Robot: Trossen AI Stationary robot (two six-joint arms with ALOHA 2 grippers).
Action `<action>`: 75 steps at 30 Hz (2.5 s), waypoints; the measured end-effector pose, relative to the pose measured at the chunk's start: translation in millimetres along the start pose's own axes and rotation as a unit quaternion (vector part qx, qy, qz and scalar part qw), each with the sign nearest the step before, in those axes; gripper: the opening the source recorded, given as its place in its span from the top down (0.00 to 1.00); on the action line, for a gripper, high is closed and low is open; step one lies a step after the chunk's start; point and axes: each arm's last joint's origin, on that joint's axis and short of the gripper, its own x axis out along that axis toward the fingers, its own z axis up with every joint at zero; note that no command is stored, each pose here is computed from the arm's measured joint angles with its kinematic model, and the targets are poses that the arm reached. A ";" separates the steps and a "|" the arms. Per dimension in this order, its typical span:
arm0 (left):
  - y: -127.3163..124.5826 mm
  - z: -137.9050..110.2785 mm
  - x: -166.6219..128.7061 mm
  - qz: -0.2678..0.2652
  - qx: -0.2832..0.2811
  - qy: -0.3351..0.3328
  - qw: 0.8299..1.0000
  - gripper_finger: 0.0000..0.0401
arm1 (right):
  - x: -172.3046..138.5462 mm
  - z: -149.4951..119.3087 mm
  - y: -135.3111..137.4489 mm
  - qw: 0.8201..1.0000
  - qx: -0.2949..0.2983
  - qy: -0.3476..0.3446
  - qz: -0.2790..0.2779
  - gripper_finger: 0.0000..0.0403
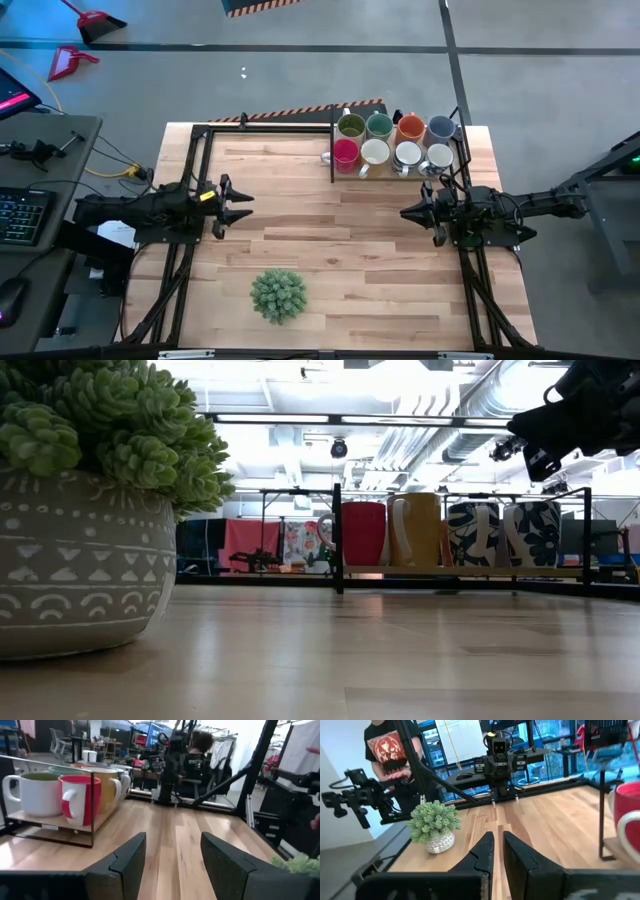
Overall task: Place coffee mugs
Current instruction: Return to Home Position
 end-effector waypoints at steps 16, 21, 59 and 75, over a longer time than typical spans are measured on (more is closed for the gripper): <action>-0.2 -1.1 0.7 -0.004 0.000 0.007 1.000 0.55 | -0.1 1.1 -1.0 0.990 -0.137 -0.006 -0.020 0.94; -0.2 -0.8 0.7 -0.004 0.000 0.006 1.000 0.55 | 1.7 -10.1 -3.5 0.990 -0.138 -0.038 -0.017 0.94; -0.2 -0.8 0.7 -0.004 0.000 0.007 1.000 0.55 | 2.0 -13.7 -4.4 0.998 -0.054 -0.024 -0.019 0.94; -0.2 -0.8 0.7 -0.004 0.000 0.007 1.000 0.55 | 2.0 -13.9 -4.5 0.999 -0.040 -0.024 -0.019 0.94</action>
